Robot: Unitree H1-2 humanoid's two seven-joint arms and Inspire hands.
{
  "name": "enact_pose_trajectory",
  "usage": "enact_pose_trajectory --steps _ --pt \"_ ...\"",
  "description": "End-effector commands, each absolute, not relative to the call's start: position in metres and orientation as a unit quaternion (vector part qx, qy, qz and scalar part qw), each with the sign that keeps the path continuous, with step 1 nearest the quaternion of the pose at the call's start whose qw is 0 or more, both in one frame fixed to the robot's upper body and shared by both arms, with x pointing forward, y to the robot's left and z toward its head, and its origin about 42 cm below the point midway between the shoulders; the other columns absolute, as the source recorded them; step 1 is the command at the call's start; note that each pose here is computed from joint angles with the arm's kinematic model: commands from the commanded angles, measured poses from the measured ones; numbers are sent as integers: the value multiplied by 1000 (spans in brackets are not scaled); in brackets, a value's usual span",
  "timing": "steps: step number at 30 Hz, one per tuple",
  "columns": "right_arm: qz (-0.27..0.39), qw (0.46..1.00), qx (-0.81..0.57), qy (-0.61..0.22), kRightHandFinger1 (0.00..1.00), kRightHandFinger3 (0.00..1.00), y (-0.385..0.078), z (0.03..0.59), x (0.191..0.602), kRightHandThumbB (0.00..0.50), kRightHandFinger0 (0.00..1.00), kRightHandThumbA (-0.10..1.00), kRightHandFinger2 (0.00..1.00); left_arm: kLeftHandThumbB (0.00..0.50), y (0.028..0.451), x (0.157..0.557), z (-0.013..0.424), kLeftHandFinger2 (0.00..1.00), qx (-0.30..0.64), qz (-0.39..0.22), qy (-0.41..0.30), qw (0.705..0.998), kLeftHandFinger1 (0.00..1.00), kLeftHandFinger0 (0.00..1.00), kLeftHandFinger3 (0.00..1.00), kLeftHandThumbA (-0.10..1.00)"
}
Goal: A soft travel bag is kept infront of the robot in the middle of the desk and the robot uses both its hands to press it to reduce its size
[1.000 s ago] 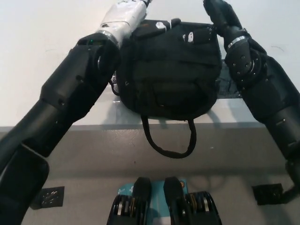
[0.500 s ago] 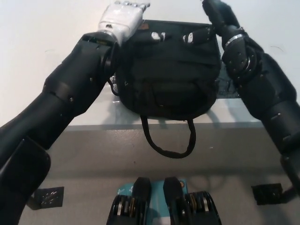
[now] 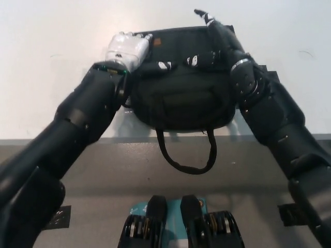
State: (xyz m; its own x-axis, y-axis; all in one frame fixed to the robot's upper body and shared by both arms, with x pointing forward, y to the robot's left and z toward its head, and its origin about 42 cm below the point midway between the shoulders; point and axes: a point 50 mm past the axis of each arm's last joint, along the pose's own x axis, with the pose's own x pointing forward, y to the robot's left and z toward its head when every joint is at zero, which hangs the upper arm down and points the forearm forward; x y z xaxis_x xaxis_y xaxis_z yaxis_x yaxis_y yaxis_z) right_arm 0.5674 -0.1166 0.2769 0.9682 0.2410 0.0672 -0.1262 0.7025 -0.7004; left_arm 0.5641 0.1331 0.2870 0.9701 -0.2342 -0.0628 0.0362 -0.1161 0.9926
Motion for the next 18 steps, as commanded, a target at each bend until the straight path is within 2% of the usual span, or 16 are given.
enact_pose_trajectory --steps 1,2,4,6,7,12,18 --pt "100 938 -325 -70 1000 1000 -110 259 563 302 1000 1000 1000 1 126 558 264 1000 739 -103 -69 662 1000 1000 1000 1000" --pt "103 941 -319 -57 1000 1000 -109 249 561 323 1000 1000 1000 0 126 556 254 1000 739 -106 -67 662 1000 1000 1000 1000" --pt "104 943 -314 -44 1000 1000 -109 237 558 326 1000 1000 1000 0 125 554 243 1000 739 -113 -58 662 1000 1000 1000 1000" --pt "105 949 -298 -15 1000 1000 -112 208 549 362 1000 1000 1000 0 122 547 218 1000 738 -122 -49 661 1000 1000 1000 1000" --pt "104 950 -295 -7 1000 1000 -113 203 547 364 1000 1000 1000 0 121 545 213 1000 738 -122 -49 662 1000 1000 1000 1000" --pt "85 959 -266 41 1000 1000 -128 150 526 346 1000 1000 1000 0 119 529 171 1000 723 -142 -30 675 1000 1000 1000 1000" --pt "51 972 -216 82 1000 1000 -145 112 505 304 1000 1000 1000 0 128 522 149 1000 718 -144 -10 681 1000 1000 1000 1000"
